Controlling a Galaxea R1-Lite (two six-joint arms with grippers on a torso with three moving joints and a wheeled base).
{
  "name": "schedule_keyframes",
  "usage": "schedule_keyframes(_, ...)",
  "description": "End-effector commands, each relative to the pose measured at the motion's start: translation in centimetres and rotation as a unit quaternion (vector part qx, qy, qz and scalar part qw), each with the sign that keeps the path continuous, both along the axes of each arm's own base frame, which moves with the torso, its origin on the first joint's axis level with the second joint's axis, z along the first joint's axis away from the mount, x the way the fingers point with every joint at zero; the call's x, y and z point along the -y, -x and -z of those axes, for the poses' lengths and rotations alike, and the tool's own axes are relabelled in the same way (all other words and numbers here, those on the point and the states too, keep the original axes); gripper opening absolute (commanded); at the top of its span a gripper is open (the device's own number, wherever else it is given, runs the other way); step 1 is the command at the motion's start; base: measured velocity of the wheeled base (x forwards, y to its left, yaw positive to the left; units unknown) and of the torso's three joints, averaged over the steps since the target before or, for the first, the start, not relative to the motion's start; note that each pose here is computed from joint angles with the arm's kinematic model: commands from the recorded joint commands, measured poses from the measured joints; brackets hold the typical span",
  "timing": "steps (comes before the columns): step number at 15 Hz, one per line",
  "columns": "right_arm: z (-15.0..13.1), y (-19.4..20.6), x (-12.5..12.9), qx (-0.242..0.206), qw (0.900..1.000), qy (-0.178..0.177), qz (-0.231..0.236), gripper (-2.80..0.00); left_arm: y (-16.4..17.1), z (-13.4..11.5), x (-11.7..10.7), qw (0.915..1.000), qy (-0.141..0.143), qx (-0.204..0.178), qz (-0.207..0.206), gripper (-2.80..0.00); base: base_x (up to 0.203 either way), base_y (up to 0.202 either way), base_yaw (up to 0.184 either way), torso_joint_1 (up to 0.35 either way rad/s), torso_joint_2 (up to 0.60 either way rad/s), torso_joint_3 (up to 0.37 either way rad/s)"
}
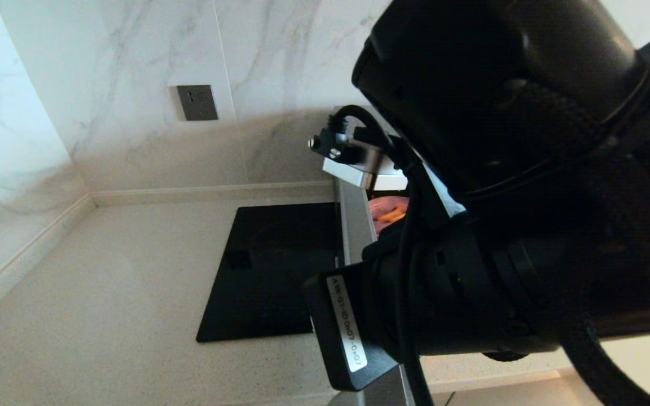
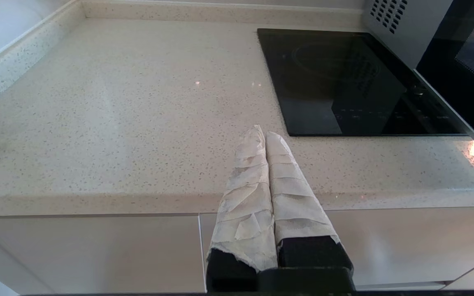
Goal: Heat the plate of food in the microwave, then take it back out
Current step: Close the microwave oven
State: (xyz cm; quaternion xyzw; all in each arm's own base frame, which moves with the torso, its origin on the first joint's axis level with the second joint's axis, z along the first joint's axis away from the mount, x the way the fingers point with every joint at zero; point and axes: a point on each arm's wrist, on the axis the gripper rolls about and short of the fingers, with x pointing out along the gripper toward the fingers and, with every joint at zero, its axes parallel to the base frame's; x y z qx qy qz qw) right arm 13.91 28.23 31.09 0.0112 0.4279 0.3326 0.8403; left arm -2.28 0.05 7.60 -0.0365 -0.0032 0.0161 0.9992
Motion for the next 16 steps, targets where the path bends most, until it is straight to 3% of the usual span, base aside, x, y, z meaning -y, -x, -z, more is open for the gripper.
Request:
schedule_keyframes(1,0.3,-0.1,0.0,0.001,1.000,0.009,0.026,-2.80,0.0,0.0,0.0,1.0000,0.000,0.000,-0.001,-2.80,0.000,0.000,0.000,0.000,0.00,0.000)
schedule_keyframes(5,0.6,-0.1,1.0,0.028,0.994,0.061,0.090,-2.80,0.0,0.0,0.0,1.0000,0.000,0.000,-0.001,-2.80,0.000,0.000,0.000,0.000,0.00,0.000)
schedule_keyframes(10,0.9,-0.7,1.9,0.050,0.980,0.092,0.168,-2.80,0.0,0.0,0.0,1.0000,0.000,0.000,-0.001,-2.80,0.000,0.000,0.000,0.000,0.00,0.000)
schedule_keyframes(16,1.3,-2.9,3.8,0.041,0.964,0.108,0.238,-2.80,0.0,0.0,0.0,1.0000,0.000,0.000,-0.001,-2.80,0.000,0.000,0.000,0.000,0.00,0.000)
